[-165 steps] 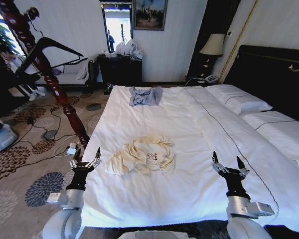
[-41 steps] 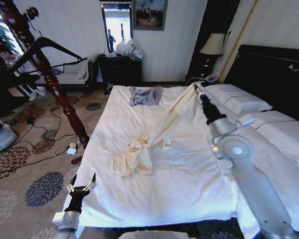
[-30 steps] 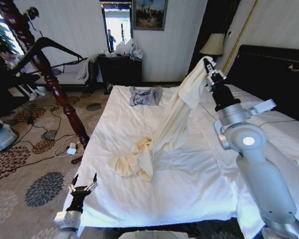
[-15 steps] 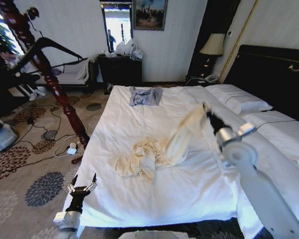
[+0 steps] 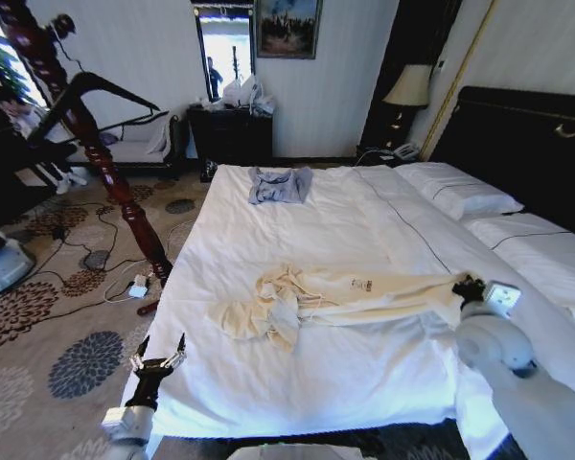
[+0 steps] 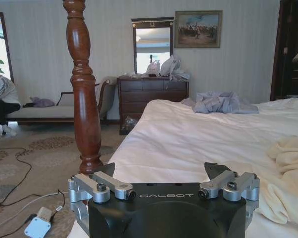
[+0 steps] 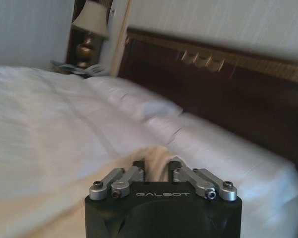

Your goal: Pick up the clothes from the bed and hang them on the clothes hanger.

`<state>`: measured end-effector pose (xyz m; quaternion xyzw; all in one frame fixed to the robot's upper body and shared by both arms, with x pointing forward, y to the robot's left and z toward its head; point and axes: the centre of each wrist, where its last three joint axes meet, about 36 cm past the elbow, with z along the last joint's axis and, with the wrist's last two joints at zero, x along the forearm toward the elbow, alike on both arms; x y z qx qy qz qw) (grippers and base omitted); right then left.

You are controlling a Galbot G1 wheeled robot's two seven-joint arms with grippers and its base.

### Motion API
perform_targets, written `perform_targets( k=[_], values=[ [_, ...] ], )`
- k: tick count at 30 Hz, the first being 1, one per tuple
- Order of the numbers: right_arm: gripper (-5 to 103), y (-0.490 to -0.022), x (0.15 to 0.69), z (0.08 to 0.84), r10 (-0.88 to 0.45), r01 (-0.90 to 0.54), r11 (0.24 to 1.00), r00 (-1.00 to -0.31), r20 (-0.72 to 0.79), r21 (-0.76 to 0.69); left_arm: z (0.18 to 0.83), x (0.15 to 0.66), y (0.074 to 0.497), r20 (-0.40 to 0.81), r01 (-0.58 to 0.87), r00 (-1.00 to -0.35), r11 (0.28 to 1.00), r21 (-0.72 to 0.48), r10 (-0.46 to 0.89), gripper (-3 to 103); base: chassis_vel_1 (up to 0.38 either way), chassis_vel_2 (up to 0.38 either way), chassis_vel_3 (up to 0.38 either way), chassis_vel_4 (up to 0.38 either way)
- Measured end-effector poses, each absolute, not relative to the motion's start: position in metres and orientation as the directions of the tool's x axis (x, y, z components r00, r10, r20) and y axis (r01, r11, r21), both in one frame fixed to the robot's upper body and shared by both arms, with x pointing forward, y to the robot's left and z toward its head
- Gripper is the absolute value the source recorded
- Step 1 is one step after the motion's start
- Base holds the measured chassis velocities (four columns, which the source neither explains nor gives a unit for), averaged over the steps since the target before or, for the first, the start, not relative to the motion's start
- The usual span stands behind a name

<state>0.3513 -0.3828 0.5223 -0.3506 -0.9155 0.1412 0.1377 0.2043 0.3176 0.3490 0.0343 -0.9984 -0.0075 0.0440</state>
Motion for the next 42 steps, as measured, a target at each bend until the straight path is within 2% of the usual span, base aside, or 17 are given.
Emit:
perform_targets(
  k=[2, 4, 5, 9, 10, 13, 14, 17, 18, 20, 24, 27, 33, 36, 38, 39, 42],
  values=[
    [27, -0.384, 0.35, 0.522, 0.695, 0.605, 0.69, -0.708, 0.129, -0.399, 0.349, 0.204, 0.318, 0.088, -0.068, -0.994, 0.998, 0.019, -0.069, 100, 0.0, 0.0, 0.0, 0.0],
    [32, -0.386, 0.342, 0.523, 0.732, 0.581, 0.591, -0.678, 0.069, -0.56, 0.35, 0.203, 0.319, 0.086, -0.068, -0.994, 0.997, 0.021, -0.069, 100, 0.0, 0.0, 0.0, 0.0],
    [43, -0.383, 0.332, 0.529, 0.734, 0.536, 0.552, -0.676, 0.067, -0.639, 0.351, 0.203, 0.32, 0.085, -0.069, -0.994, 0.997, 0.021, -0.071, 100, 0.0, 0.0, 0.0, 0.0],
    [53, -0.38, 0.32, 0.528, 0.715, 0.47, 0.544, -0.693, 0.091, -0.695, 0.352, 0.202, 0.321, 0.082, -0.074, -0.994, 0.997, 0.022, -0.075, 100, 0.0, 0.0, 0.0, 0.0],
    [59, -0.379, 0.319, 0.528, 0.714, 0.447, 0.558, -0.688, 0.13, -0.699, 0.353, 0.201, 0.321, 0.08, -0.075, -0.994, 0.997, 0.02, -0.076, 100, 0.0, 0.0, 0.0, 0.0],
    [59, -0.374, 0.323, 0.529, 0.7, 0.437, 0.628, -0.678, 0.223, -0.644, 0.353, 0.2, 0.322, 0.078, -0.075, -0.994, 0.997, 0.019, -0.077, 100, 0.0, 0.0, 0.0, 0.0],
    [71, -0.373, 0.325, 0.53, 0.69, 0.434, 0.656, -0.677, 0.256, -0.618, 0.353, 0.2, 0.322, 0.078, -0.076, -0.994, 0.997, 0.019, -0.077, 100, 0.0, 0.0, 0.0, 0.0],
    [87, -0.357, 0.338, 0.548, 0.535, 0.397, 0.844, -0.671, 0.513, -0.36, 0.353, 0.202, 0.322, 0.073, -0.077, -0.994, 0.997, 0.016, -0.078, 100, 0.0, 0.0, 0.0, 0.0],
    [87, -0.357, 0.338, 0.548, 0.535, 0.397, 0.844, -0.671, 0.513, -0.36, 0.353, 0.202, 0.322, 0.073, -0.077, -0.994, 0.997, 0.016, -0.078, 100, 0.0, 0.0, 0.0, 0.0],
    [96, -0.351, 0.345, 0.561, 0.453, 0.404, 0.885, -0.637, 0.624, -0.23, 0.353, 0.203, 0.322, 0.071, -0.078, -0.994, 0.997, 0.012, -0.079, 100, 0.0, 0.0, 0.0, 0.0],
    [99, -0.34, 0.349, 0.577, 0.355, 0.416, 0.902, -0.564, 0.745, -0.115, 0.354, 0.203, 0.322, 0.068, -0.081, -0.994, 0.997, 0.004, -0.081, 100, 0.0, 0.0, 0.0, 0.0],
    [100, -0.328, 0.345, 0.591, 0.283, 0.38, 0.923, -0.561, 0.778, -0.062, 0.354, 0.203, 0.324, 0.065, -0.087, -0.994, 0.996, 0.001, -0.086, 100, 0.0, 0.0, 0.0, 0.0],
    [100, -0.302, 0.331, 0.608, 0.215, 0.241, 0.969, -0.707, 0.674, -0.057, 0.354, 0.201, 0.328, 0.063, -0.103, -0.993, 0.995, 0.001, -0.103, 100, 0.0, 0.0, 0.0, 0.0],
    [100, -0.306, 0.348, 0.58, 0.159, 0.068, 0.981, -0.826, 0.541, -0.184, 0.357, 0.2, 0.327, 0.056, -0.109, -0.993, 0.994, 0.001, -0.109, 100, 0.0, 0.0, 0.0, 0.0],
    [100, -0.305, 0.351, 0.576, 0.153, 0.05, 0.978, -0.833, 0.532, -0.203, 0.358, 0.2, 0.327, 0.054, -0.109, -0.993, 0.994, 0.001, -0.109, 100, 0.0, 0.0, 0.0, 0.0],
    [100, -0.299, 0.364, 0.561, 0.114, -0.019, 0.969, -0.85, 0.514, -0.247, 0.362, 0.2, 0.325, 0.048, -0.11, -0.993, 0.994, 0.003, -0.11, 100, 0.0, 0.0, 0.0, 0.0],
    [100, -0.271, 0.391, 0.531, -0.021, -0.142, 0.973, -0.841, 0.54, -0.183, 0.369, 0.2, 0.322, 0.041, -0.11, -0.993, 0.994, 0.009, -0.111, 100, 0.0, 0.0, 0.0, 0.0]
  ],
)
